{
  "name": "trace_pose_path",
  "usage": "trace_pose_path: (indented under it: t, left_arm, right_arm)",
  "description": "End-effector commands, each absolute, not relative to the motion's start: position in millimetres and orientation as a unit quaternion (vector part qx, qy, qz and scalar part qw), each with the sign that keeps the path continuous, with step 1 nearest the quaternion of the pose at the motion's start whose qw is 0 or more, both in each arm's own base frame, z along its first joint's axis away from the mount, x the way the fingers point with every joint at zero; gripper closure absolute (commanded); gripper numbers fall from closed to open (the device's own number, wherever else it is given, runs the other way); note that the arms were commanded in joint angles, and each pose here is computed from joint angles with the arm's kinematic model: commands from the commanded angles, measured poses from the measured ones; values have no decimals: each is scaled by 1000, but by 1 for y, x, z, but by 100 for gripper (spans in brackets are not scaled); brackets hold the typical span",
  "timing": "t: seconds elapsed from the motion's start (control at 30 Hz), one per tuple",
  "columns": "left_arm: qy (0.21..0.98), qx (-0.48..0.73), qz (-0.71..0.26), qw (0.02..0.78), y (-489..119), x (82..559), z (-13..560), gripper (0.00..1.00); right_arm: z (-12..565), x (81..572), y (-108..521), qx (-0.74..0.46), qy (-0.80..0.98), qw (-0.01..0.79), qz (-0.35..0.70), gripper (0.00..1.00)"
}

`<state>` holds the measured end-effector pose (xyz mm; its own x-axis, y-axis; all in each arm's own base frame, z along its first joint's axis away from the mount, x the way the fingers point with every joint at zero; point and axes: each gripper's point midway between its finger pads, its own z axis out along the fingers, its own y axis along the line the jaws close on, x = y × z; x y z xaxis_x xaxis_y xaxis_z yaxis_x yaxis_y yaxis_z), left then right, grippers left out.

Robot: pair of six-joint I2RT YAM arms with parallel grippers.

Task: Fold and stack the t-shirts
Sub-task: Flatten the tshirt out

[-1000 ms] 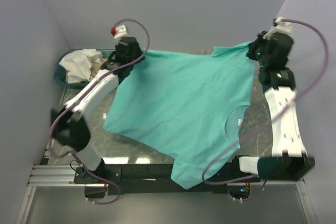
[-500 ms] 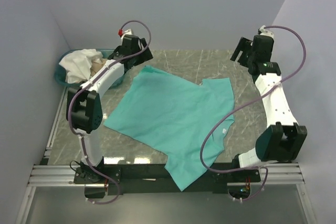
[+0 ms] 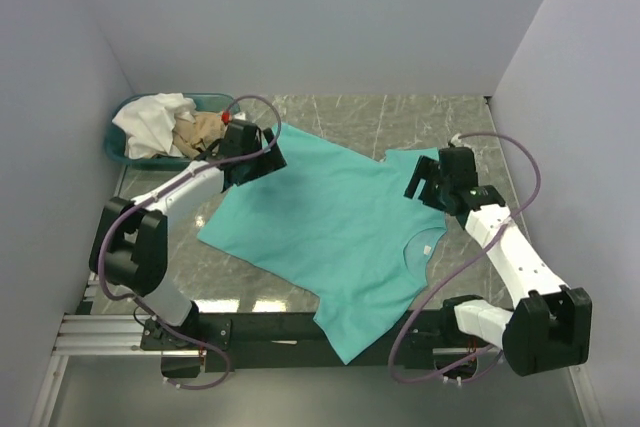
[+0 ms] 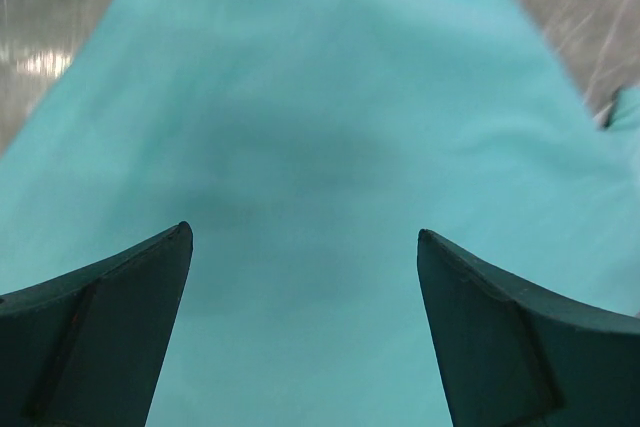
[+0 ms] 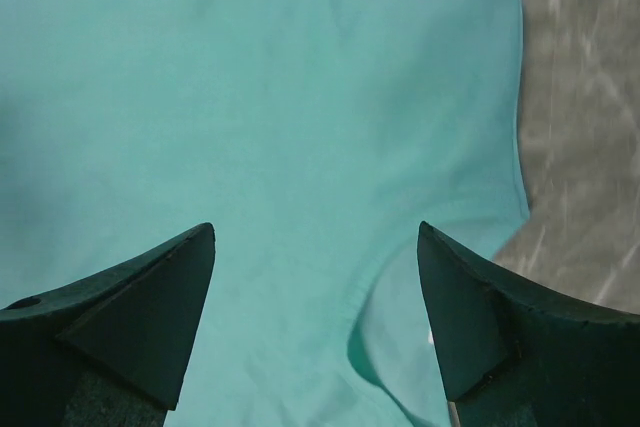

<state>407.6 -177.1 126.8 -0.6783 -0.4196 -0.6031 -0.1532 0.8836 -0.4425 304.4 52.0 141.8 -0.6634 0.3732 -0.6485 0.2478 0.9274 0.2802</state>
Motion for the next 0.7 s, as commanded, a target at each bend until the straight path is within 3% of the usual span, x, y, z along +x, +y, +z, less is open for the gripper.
trace_pose_path:
  t: [0.0,0.67]
  left_arm:
    - [885,-167,-204,384,-178,393,133,0]
    - [907,-182,-157,345,-172,404,75,1]
  right_arm:
    - [119,296,54,189,916,344,85,12]
    - [35,381,23,204,953,224,10,14]
